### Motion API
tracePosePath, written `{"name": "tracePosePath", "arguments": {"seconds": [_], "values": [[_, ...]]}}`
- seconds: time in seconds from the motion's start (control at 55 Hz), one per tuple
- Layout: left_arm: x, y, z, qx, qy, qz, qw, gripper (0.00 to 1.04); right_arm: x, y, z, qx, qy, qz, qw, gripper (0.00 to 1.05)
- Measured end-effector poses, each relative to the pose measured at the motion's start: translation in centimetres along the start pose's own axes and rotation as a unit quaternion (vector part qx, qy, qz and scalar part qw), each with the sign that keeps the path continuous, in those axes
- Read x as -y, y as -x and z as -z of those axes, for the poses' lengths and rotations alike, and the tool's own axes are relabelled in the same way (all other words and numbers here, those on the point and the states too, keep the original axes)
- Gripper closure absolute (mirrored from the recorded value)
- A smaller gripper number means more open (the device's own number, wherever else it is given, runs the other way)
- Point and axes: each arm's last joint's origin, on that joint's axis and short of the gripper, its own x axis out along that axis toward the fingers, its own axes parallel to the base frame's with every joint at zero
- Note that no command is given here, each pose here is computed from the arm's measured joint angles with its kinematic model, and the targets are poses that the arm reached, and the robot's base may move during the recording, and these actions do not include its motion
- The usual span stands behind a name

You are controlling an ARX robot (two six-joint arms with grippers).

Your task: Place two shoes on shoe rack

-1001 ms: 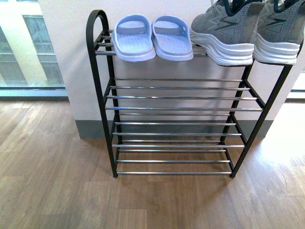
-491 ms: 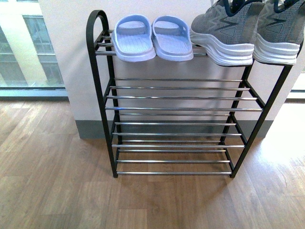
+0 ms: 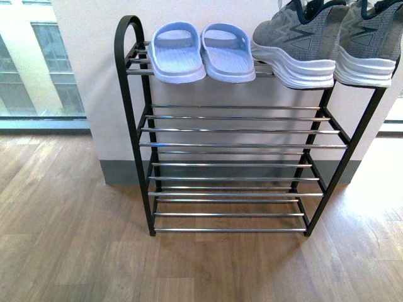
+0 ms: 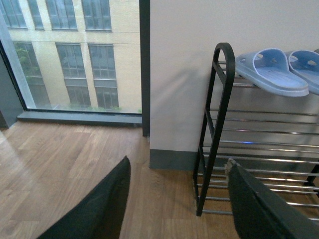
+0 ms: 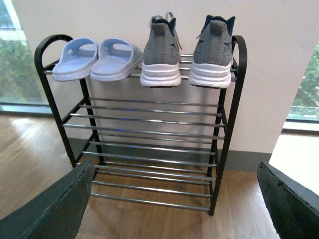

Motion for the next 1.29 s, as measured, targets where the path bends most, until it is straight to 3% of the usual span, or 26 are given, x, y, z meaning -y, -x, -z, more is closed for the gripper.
{"name": "tracePosePath", "arguments": {"seconds": [0.182,1.292], "values": [[0.0,0.0,0.0,0.0,0.0,0.0,1.0,0.08,0.0,0.0,0.0,0.0,0.0,0.0,1.0,0.09],[0.0,0.0,0.0,0.0,0.0,0.0,1.0,0.09,-0.01,0.0,0.01,0.0,0.0,-0.001,1.0,0.09]]}}
